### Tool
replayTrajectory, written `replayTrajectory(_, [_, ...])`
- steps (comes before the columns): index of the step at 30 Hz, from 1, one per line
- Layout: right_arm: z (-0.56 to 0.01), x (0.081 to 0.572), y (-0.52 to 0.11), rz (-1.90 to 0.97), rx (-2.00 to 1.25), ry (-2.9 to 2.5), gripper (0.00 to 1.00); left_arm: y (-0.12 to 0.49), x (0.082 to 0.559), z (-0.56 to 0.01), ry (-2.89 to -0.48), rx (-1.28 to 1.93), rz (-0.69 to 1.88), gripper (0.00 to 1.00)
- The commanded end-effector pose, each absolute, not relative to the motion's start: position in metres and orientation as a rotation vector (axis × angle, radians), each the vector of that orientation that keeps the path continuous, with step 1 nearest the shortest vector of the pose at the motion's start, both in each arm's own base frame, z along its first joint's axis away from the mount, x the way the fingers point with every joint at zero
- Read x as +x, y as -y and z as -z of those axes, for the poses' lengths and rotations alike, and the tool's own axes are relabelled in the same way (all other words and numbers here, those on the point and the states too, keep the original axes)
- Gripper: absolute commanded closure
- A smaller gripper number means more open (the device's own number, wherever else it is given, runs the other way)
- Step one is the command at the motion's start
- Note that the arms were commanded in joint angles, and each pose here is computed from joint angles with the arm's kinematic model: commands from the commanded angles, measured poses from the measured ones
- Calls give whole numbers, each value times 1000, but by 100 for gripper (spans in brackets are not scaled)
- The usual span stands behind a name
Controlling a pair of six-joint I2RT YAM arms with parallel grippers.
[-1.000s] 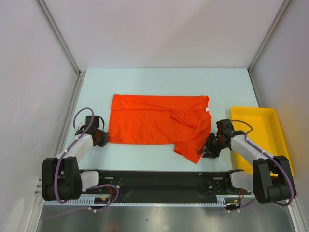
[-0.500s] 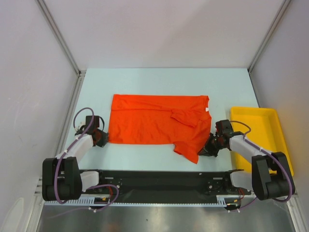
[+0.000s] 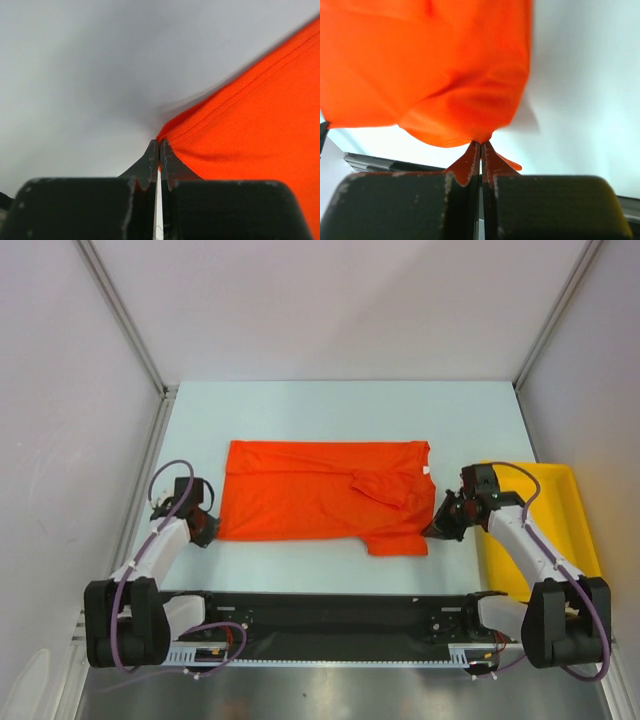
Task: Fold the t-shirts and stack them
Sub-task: Fold the tshirt
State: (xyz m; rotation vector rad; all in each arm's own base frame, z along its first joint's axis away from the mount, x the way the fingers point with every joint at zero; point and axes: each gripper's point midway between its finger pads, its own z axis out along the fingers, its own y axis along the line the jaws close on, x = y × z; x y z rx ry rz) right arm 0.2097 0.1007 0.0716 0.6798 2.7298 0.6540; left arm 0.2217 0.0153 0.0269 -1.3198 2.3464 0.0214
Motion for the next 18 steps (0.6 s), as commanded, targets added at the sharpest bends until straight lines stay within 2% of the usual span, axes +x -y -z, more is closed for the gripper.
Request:
replayTrajectory(1, [-79,224,-93,-588,612,-2752,100,-27,235,-47,-2325,-1235,-72,100])
replayTrajectory(9, [-96,283,-92,-588,540,-2712,100,-23,294,-83,-2339,-1049,-73,100])
replayTrajectory(18, [-86,332,-99,-645,493,-2784,100,-23,359,-86,-2373,-1044,-98,100])
